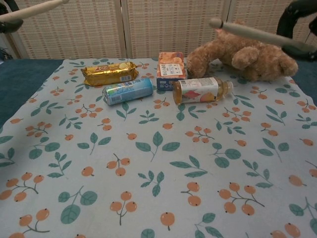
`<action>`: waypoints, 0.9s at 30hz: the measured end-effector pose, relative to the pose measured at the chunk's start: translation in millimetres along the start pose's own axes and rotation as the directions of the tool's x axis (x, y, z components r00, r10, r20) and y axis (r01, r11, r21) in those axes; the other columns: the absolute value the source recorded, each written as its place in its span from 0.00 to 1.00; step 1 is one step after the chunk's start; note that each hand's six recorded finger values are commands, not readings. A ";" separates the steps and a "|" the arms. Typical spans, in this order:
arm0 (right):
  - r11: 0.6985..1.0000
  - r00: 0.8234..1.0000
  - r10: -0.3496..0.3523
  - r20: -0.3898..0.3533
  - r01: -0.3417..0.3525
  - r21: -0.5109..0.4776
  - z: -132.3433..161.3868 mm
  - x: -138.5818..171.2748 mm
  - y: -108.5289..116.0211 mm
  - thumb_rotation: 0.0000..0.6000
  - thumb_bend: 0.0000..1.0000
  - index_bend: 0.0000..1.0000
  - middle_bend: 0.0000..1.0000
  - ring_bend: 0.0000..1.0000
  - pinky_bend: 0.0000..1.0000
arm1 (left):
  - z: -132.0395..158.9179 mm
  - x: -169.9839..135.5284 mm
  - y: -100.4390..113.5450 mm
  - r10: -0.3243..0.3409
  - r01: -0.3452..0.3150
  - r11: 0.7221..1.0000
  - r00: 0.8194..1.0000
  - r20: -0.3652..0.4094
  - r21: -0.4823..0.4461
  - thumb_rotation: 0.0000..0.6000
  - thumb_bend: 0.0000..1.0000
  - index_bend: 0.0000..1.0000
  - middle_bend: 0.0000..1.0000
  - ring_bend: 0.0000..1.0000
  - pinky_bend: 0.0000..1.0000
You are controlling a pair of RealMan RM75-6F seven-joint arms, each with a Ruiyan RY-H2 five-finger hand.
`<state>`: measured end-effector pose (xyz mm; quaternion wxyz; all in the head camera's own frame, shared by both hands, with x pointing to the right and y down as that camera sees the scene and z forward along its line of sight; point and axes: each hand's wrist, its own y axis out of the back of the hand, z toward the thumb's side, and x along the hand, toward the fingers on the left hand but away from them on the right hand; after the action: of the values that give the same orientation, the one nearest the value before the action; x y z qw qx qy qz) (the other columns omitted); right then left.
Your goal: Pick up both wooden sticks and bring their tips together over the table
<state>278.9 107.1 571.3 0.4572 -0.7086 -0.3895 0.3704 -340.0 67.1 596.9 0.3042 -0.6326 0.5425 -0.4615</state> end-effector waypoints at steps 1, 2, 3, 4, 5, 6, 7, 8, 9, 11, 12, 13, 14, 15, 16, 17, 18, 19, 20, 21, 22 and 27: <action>1.000 1.000 -0.021 -0.010 0.021 -0.021 7.3 -3.0 8.8 1.00 1.00 0.78 0.67 0.92 1.00 | 3.9 1.3 -1.3 -0.003 0.003 1.000 1.000 0.002 -0.023 1.00 0.40 0.69 0.86 0.98 1.00; 0.998 0.999 -0.043 -0.019 0.043 -0.040 14.0 -6.3 17.2 1.00 1.00 0.78 0.67 0.92 1.00 | 9.5 1.9 -3.1 -0.010 0.010 0.998 1.000 0.007 -0.060 1.00 0.40 0.69 0.86 0.98 1.00; 0.996 0.997 -0.073 -0.031 0.071 -0.062 21.9 -11.5 27.3 1.00 1.00 0.78 0.67 0.92 1.00 | 14.5 2.1 -4.3 -0.015 0.016 0.995 1.000 0.012 -0.094 1.00 0.40 0.69 0.86 0.98 1.00; 0.993 0.995 -0.093 -0.039 0.090 -0.075 26.7 -15.7 33.4 1.00 1.00 0.78 0.67 0.92 1.00 | 19.8 2.1 -5.4 -0.021 0.023 0.991 1.000 0.017 -0.131 1.00 0.40 0.69 0.86 0.98 1.00; 0.991 0.993 -0.110 -0.046 0.106 -0.085 30.4 -19.5 38.0 1.00 1.00 0.78 0.67 0.92 1.00 | 26.9 2.2 -6.7 -0.028 0.032 0.983 0.999 0.026 -0.182 1.00 0.40 0.69 0.86 0.98 1.00; 0.989 0.991 -0.123 -0.053 0.118 -0.094 33.8 -23.3 41.6 1.00 1.00 0.78 0.67 0.92 1.00 | 32.2 2.3 -7.6 -0.033 0.039 0.975 0.999 0.032 -0.218 1.00 0.40 0.69 0.86 0.98 1.00; 0.988 0.990 -0.128 -0.054 0.122 -0.099 34.9 -24.8 42.3 1.00 1.00 0.78 0.67 0.92 1.00 | 37.0 2.4 -8.2 -0.037 0.046 0.967 0.999 0.038 -0.249 1.00 0.40 0.69 0.86 0.98 1.00; 0.987 0.990 -0.129 -0.054 0.123 -0.105 35.8 -25.8 42.2 1.00 1.00 0.78 0.67 0.92 1.00 | 42.2 2.6 -8.9 -0.042 0.053 0.958 0.998 0.045 -0.281 1.00 0.40 0.69 0.87 0.98 1.00; 0.985 0.990 -0.133 -0.054 0.126 -0.117 37.4 -28.0 41.6 1.00 1.00 0.78 0.67 0.92 1.00 | 45.2 2.9 -9.3 -0.044 0.057 0.952 0.998 0.050 -0.302 1.00 0.40 0.69 0.87 0.98 1.00; 0.981 0.989 -0.140 -0.052 0.132 -0.141 39.9 -32.2 39.7 1.00 1.00 0.78 0.67 0.92 1.00 | 53.0 2.9 -10.1 -0.046 0.067 0.931 0.997 0.066 -0.359 1.00 0.40 0.69 0.87 0.98 1.00; 0.978 0.989 -0.144 -0.046 0.134 -0.162 40.9 -35.4 38.0 1.00 1.00 0.78 0.68 0.92 1.00 | 57.4 2.2 -10.4 -0.045 0.071 0.918 0.996 0.075 -0.390 1.00 0.40 0.69 0.87 0.98 1.00; 0.974 0.988 -0.146 -0.040 0.137 -0.182 41.3 -38.1 36.0 1.00 1.00 0.78 0.68 0.92 1.00 | 61.8 1.2 -10.4 -0.043 0.076 0.903 0.995 0.085 -0.423 1.00 0.40 0.69 0.87 0.98 1.00; 0.969 0.988 -0.148 -0.034 0.139 -0.203 41.7 -40.8 33.1 1.00 1.00 0.78 0.68 0.92 1.00 | 67.7 -0.2 -10.2 -0.039 0.082 0.881 0.994 0.101 -0.466 1.00 0.40 0.69 0.87 0.98 1.00; 0.963 0.988 -0.151 -0.024 0.141 -0.230 42.1 -44.4 28.5 1.00 1.00 0.78 0.68 0.92 1.00 | 72.2 -1.5 -9.9 -0.034 0.087 0.864 0.993 0.114 -0.496 1.00 0.40 0.69 0.87 0.98 1.00; 0.958 0.988 -0.152 -0.017 0.143 -0.249 42.2 -47.2 24.7 1.00 1.00 0.78 0.68 0.92 1.00 | 76.9 -3.0 -9.4 -0.030 0.094 0.846 0.991 0.130 -0.524 1.00 0.40 0.69 0.87 0.98 1.00; 0.953 0.988 -0.152 -0.011 0.144 -0.268 42.2 -49.9 20.9 1.00 1.00 0.78 0.68 0.92 1.00 | 83.3 -5.4 -8.5 -0.024 0.106 0.824 0.988 0.153 -0.557 1.00 0.40 0.69 0.87 0.98 1.00; 0.945 0.988 -0.153 -0.003 0.145 -0.292 42.4 -53.2 16.4 1.00 1.00 0.78 0.68 0.92 1.00 | 88.0 -7.4 -7.8 -0.020 0.116 0.810 0.985 0.171 -0.575 1.00 0.40 0.69 0.87 0.98 1.00; 0.940 0.988 -0.154 0.001 0.147 -0.308 42.9 -55.3 13.6 1.00 1.00 0.78 0.68 0.92 1.00 | 92.1 -9.4 -7.3 -0.017 0.126 0.798 0.982 0.188 -0.589 1.00 0.40 0.69 0.87 0.98 1.00; 0.934 0.988 -0.156 0.004 0.148 -0.324 43.7 -57.3 11.2 1.00 1.00 0.78 0.68 0.92 1.00 | 96.8 -12.2 -6.8 -0.014 0.140 0.787 0.978 0.209 -0.601 1.00 0.40 0.69 0.87 0.98 1.00; 0.928 0.987 -0.158 0.007 0.151 -0.340 45.0 -59.8 8.4 1.00 1.00 0.78 0.68 0.92 1.00 | 99.6 -14.4 -6.7 -0.013 0.150 0.781 0.975 0.224 -0.607 1.00 0.40 0.69 0.87 0.98 1.00; 0.925 0.987 -0.161 0.008 0.153 -0.347 46.0 -61.7 6.4 1.00 1.00 0.78 0.68 0.92 1.00 | 102.2 -16.6 -6.8 -0.013 0.160 0.774 0.971 0.237 -0.612 1.00 0.40 0.69 0.87 0.98 1.00; 0.918 0.987 -0.162 0.007 0.153 -0.366 54.1 -72.1 -2.5 1.00 1.00 0.78 0.68 0.92 1.00 | 113.3 -28.6 -7.5 -0.028 0.224 0.732 0.953 0.301 -0.643 1.00 0.40 0.69 0.87 0.98 1.00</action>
<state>200.3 63.0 569.1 0.3501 -0.7518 -0.5020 0.2454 -233.0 83.3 552.2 0.0953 -0.7919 0.5804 -0.1642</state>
